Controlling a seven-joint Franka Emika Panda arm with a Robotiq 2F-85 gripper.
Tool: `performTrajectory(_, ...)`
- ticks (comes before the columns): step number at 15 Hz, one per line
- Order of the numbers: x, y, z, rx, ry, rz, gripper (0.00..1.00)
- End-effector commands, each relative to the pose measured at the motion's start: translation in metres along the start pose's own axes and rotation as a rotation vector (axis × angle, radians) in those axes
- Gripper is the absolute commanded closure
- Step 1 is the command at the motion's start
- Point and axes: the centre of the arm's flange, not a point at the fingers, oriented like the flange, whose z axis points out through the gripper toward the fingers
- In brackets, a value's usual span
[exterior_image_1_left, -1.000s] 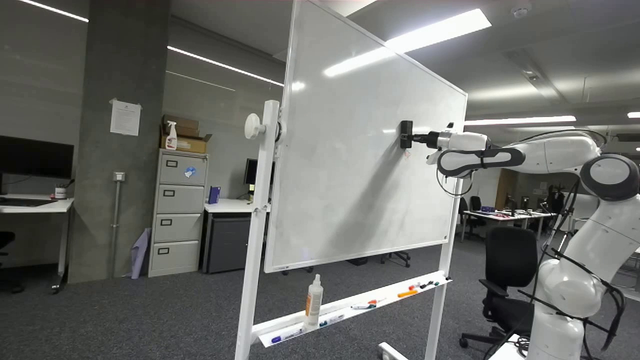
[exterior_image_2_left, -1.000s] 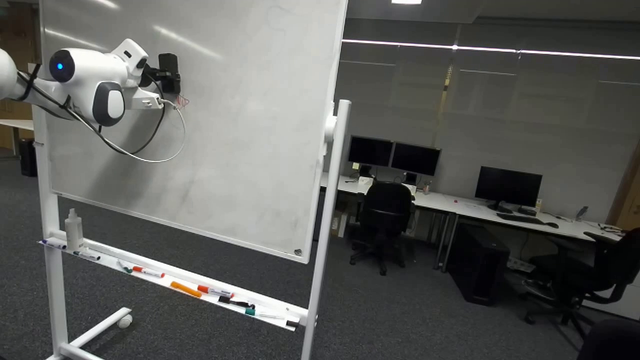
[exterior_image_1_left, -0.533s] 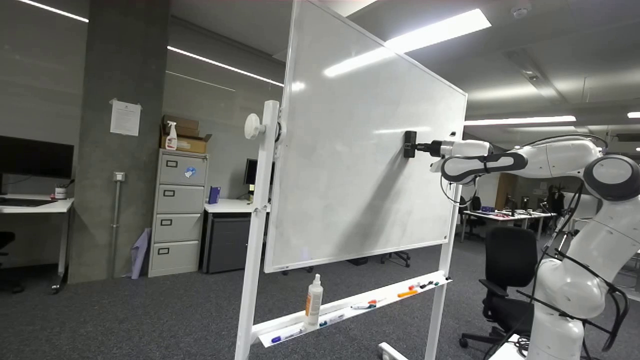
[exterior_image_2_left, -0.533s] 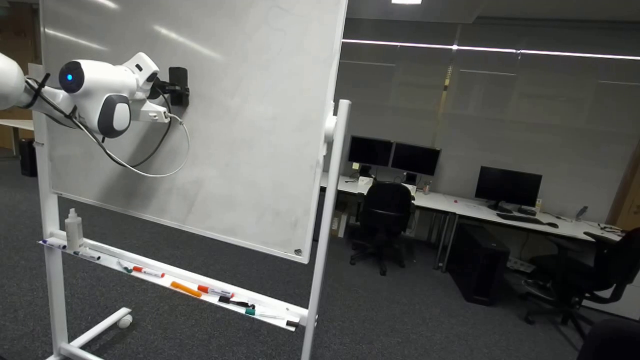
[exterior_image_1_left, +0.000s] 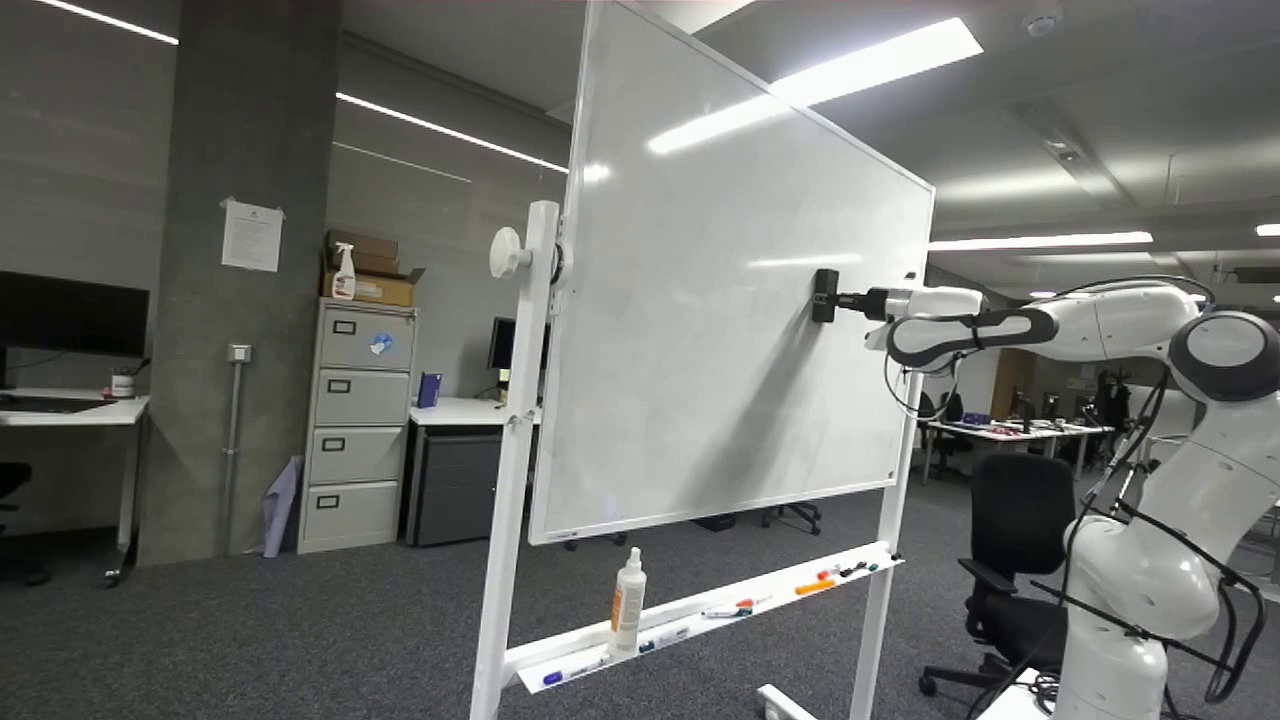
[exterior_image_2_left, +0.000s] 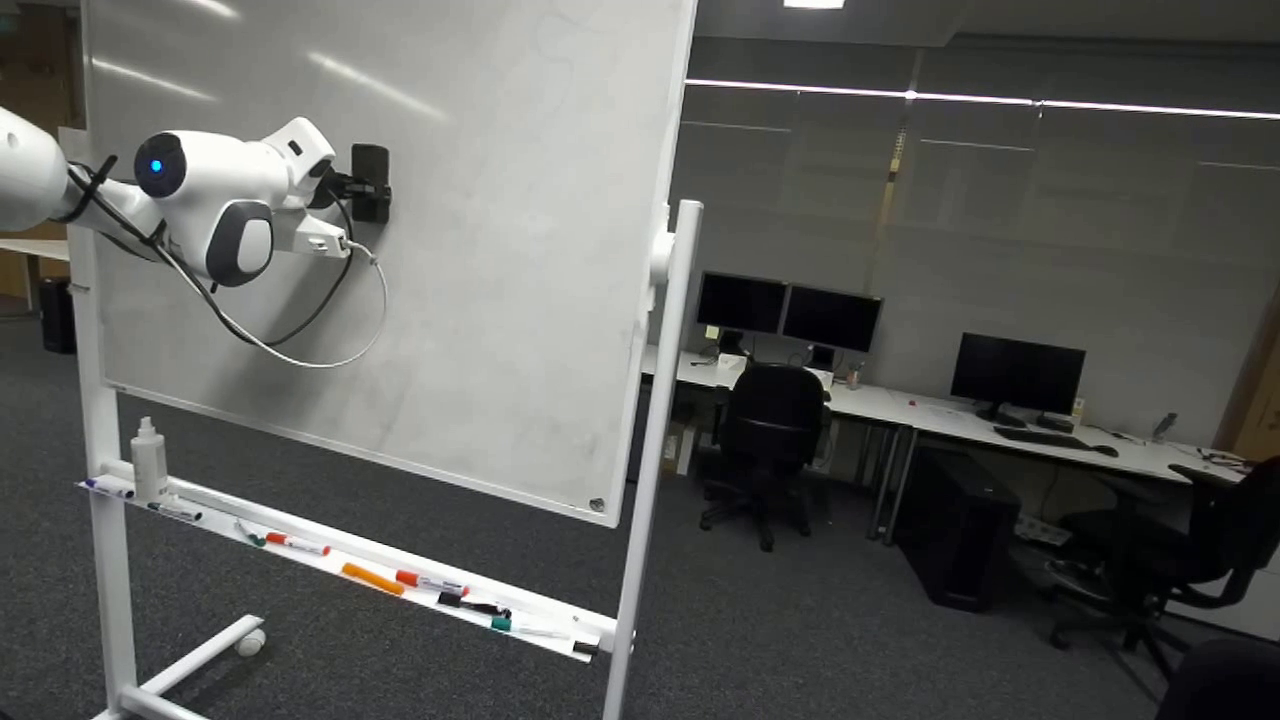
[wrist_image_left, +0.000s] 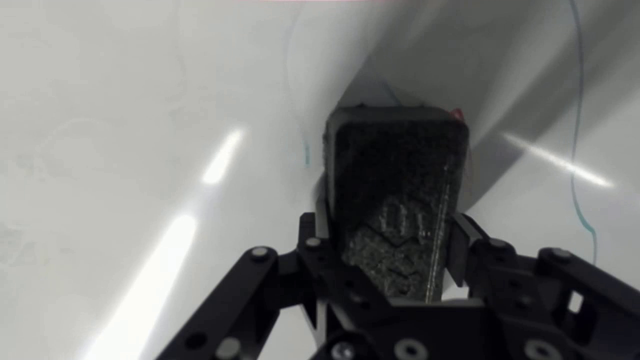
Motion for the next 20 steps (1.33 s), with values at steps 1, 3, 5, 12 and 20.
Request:
performTrajectory(1, -0.034, 0.035, 0.031, -0.095, -0.023, -0.011, 0.69)
performTrajectory(3, -0.036, 0.048, 0.031, -0.124, -0.028, -0.004, 0.69)
performTrajectory(5, -0.039, 0.061, 0.032, -0.15, -0.032, 0.004, 0.69)
performTrajectory(12, -0.015, 0.06, -0.007, -0.099, -0.02, 0.05, 0.44)
performTrajectory(20, -0.017, 0.028, -0.006, -0.042, -0.018, 0.014, 0.69)
